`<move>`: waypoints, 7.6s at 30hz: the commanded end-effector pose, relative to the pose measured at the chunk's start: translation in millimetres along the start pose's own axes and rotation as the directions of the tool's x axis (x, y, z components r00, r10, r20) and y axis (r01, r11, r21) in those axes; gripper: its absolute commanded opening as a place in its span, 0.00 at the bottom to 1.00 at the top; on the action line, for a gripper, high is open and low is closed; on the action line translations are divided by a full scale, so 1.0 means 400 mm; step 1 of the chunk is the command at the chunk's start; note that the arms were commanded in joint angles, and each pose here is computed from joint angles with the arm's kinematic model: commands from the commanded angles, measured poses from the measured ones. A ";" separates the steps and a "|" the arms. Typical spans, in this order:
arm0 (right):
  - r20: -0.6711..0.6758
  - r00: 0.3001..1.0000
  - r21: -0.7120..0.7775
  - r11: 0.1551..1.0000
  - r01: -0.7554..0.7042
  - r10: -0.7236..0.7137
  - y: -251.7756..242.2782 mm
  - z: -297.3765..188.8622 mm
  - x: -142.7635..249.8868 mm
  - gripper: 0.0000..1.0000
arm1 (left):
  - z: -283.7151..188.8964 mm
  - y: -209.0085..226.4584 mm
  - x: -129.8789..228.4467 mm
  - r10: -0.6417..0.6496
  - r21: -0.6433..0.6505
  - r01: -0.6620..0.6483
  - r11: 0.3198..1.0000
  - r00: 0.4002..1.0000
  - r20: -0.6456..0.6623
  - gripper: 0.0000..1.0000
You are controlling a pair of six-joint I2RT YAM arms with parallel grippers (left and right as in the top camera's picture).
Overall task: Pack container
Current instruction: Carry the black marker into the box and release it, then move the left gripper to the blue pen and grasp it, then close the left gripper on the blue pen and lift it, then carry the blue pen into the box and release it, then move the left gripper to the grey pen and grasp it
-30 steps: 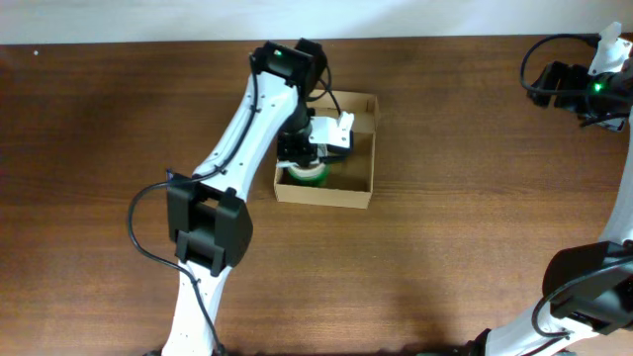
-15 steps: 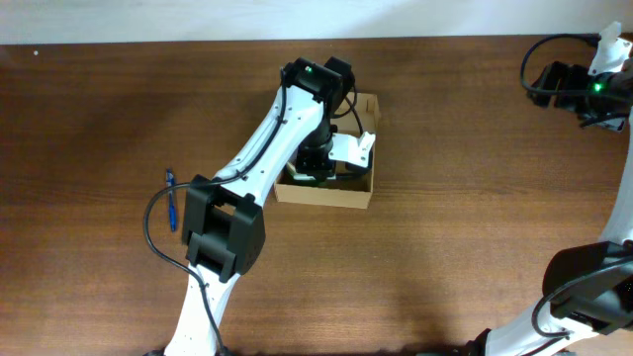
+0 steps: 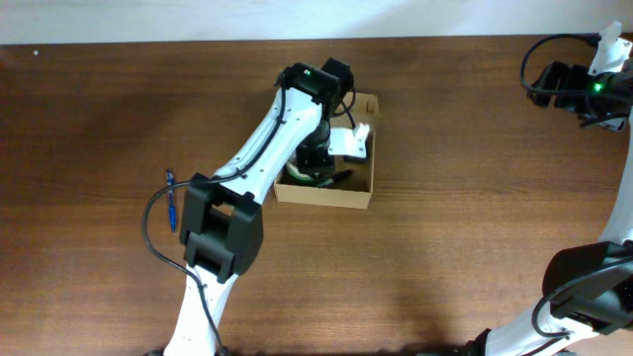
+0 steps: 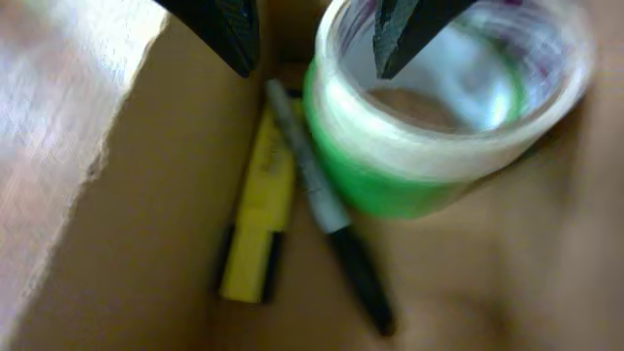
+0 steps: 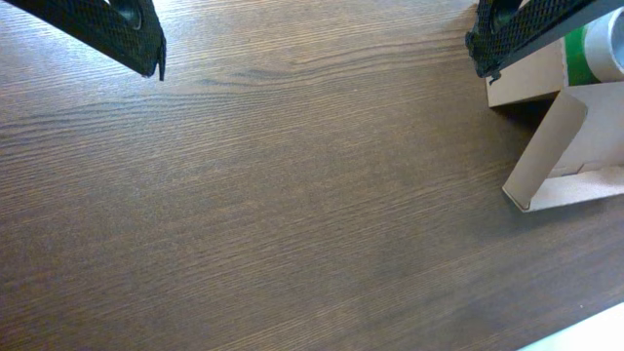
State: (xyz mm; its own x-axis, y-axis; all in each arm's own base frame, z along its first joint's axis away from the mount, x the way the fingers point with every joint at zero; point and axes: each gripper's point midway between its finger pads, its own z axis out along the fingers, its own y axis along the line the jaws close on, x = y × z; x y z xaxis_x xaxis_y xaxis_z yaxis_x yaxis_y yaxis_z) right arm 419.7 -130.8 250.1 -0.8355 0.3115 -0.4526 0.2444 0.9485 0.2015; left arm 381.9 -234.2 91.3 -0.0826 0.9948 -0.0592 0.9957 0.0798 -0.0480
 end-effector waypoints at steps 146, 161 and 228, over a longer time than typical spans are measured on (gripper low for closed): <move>0.000 1.000 -0.014 1.000 0.002 -0.002 0.010 0.001 -0.001 0.99 | 0.050 -0.049 -0.020 0.199 0.062 -0.197 0.978 0.980 -0.024 0.07; 0.000 1.000 -0.014 1.000 0.002 -0.002 0.010 0.001 -0.001 0.99 | -0.376 0.024 0.020 -0.079 -0.395 0.154 0.906 0.977 0.199 0.66; 0.000 1.000 -0.014 1.000 0.002 -0.002 0.010 0.001 -0.001 0.99 | 0.052 0.092 0.690 -0.907 -0.094 0.926 0.365 0.377 0.189 0.02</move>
State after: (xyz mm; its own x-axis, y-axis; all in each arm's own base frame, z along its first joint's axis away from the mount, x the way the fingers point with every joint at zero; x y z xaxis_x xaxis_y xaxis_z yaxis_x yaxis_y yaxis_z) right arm 419.8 -130.3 250.3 -0.8345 0.3151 -0.4520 0.2459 0.9471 0.2062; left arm 350.7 45.0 3.9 -0.9562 0.2918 -0.0232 0.2916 0.9565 0.0119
